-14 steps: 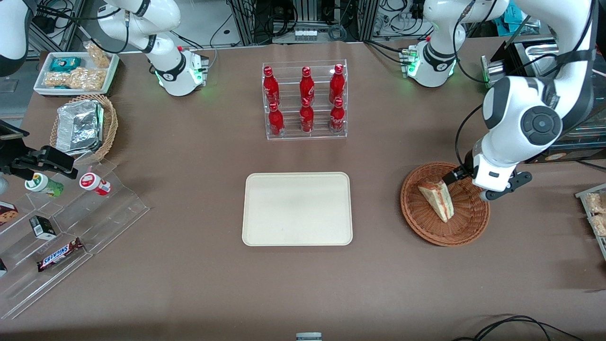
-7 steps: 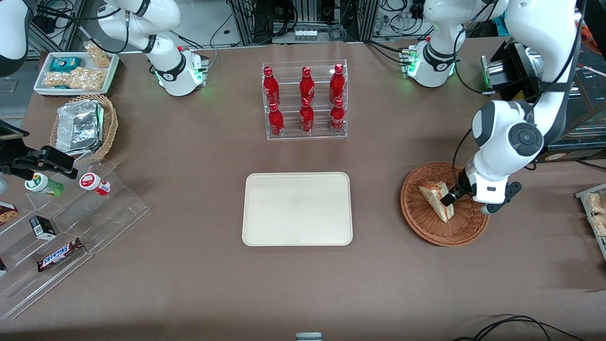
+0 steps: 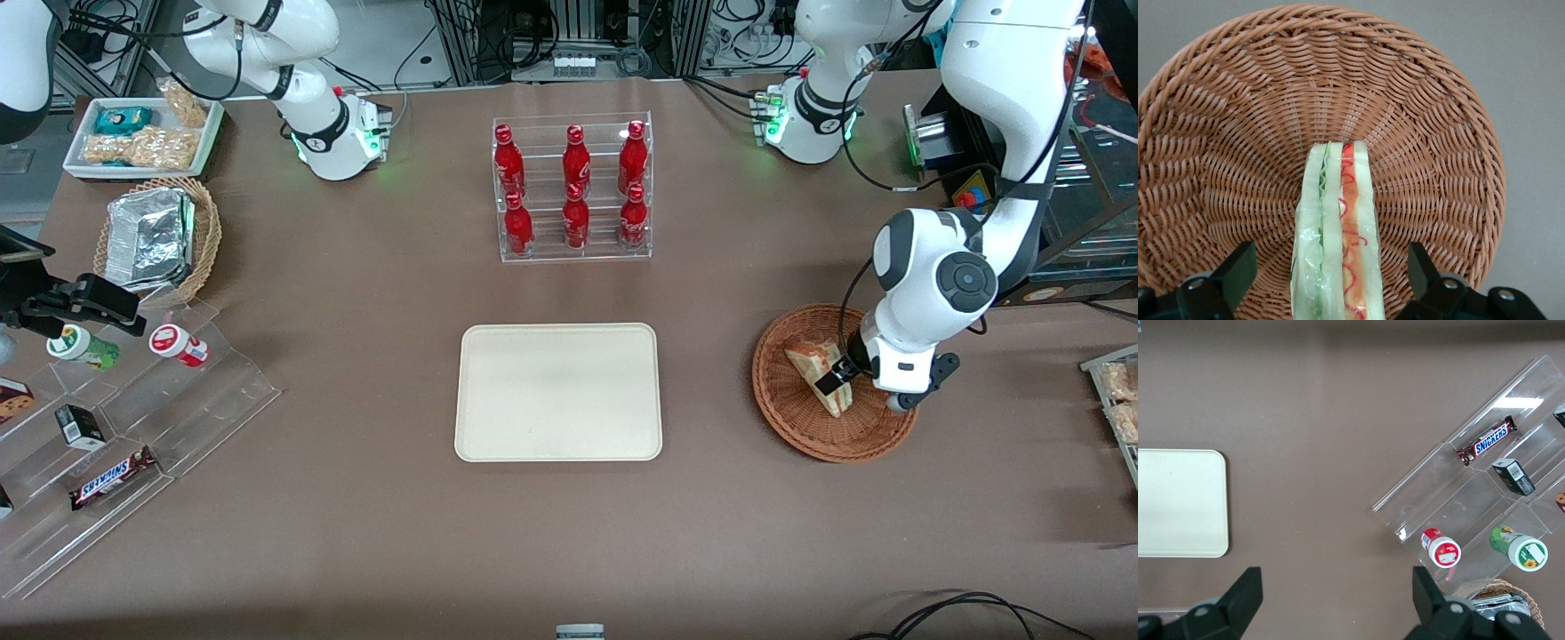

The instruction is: Place sandwich from basket to tray

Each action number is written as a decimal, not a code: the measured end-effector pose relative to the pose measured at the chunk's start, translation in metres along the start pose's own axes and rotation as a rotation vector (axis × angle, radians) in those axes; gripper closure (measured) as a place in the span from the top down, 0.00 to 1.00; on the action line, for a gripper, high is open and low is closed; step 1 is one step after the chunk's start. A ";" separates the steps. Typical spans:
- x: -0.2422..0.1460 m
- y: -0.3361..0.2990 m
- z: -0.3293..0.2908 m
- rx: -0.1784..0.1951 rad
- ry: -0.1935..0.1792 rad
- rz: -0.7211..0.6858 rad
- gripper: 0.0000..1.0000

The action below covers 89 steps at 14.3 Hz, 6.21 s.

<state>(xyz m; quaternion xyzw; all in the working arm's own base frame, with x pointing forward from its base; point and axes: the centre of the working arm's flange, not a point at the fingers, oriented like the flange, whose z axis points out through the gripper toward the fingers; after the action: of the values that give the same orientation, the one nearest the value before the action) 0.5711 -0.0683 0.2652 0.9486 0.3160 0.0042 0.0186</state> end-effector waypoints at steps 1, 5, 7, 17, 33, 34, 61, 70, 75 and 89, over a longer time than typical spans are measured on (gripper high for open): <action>-0.001 0.000 0.004 0.005 -0.006 0.002 1.00; -0.020 -0.002 0.041 -0.005 -0.015 0.021 1.00; -0.023 -0.004 0.047 -0.002 -0.021 0.018 0.83; -0.042 0.038 -0.029 0.071 -0.048 0.135 0.19; -0.278 0.337 0.054 -0.045 -0.101 0.574 0.16; -0.278 0.344 0.062 -0.046 -0.105 0.569 0.16; -0.093 0.123 -0.253 0.284 -0.315 0.473 1.00; 0.006 -0.010 -0.303 0.220 -0.380 0.389 1.00; 0.013 -0.001 -0.317 0.153 -0.264 0.394 1.00; -0.042 -0.024 -0.339 0.187 -0.102 0.559 1.00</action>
<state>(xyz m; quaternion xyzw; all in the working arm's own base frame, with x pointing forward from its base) 0.5165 -0.0634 0.6031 0.9954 0.0402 -0.0679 -0.0548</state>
